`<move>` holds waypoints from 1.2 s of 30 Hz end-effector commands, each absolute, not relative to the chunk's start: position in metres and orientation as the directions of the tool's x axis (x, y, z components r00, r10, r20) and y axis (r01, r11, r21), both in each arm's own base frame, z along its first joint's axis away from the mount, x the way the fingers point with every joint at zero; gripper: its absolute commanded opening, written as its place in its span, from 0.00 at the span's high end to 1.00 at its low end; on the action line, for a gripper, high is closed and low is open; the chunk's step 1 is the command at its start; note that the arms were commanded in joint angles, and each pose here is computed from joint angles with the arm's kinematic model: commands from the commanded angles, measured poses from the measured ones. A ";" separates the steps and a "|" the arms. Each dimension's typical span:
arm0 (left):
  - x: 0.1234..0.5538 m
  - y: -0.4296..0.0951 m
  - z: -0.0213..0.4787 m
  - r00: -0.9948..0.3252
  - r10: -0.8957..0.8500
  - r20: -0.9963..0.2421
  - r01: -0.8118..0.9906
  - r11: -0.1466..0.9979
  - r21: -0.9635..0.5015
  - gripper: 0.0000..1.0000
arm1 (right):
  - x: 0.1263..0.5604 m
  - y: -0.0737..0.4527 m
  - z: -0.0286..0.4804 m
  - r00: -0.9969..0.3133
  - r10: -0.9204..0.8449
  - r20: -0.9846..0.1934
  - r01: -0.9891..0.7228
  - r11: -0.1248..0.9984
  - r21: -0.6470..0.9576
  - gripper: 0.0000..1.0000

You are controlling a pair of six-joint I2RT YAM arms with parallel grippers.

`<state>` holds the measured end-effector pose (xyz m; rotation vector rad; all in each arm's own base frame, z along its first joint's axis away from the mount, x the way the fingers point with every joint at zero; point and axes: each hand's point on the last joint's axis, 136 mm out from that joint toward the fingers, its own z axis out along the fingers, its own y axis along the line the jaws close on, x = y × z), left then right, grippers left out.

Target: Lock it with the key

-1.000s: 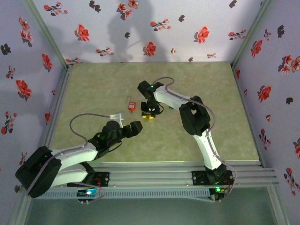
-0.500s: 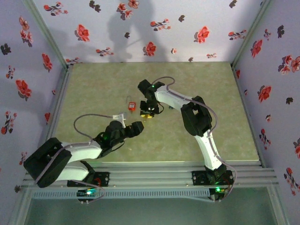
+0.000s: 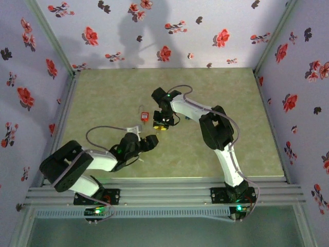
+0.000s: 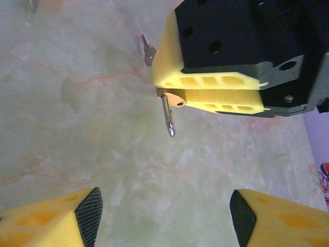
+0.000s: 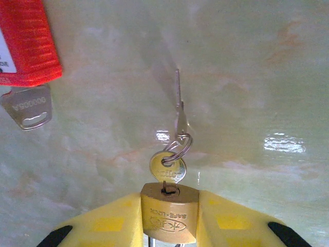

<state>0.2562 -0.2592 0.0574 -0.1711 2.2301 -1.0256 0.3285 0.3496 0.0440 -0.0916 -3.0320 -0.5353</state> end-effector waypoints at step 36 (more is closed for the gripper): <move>0.286 -0.284 0.063 -0.746 -0.426 -0.513 0.155 0.637 -0.755 0.56 | 0.316 0.358 0.069 -0.994 0.071 0.085 0.101 0.897 0.431 0.74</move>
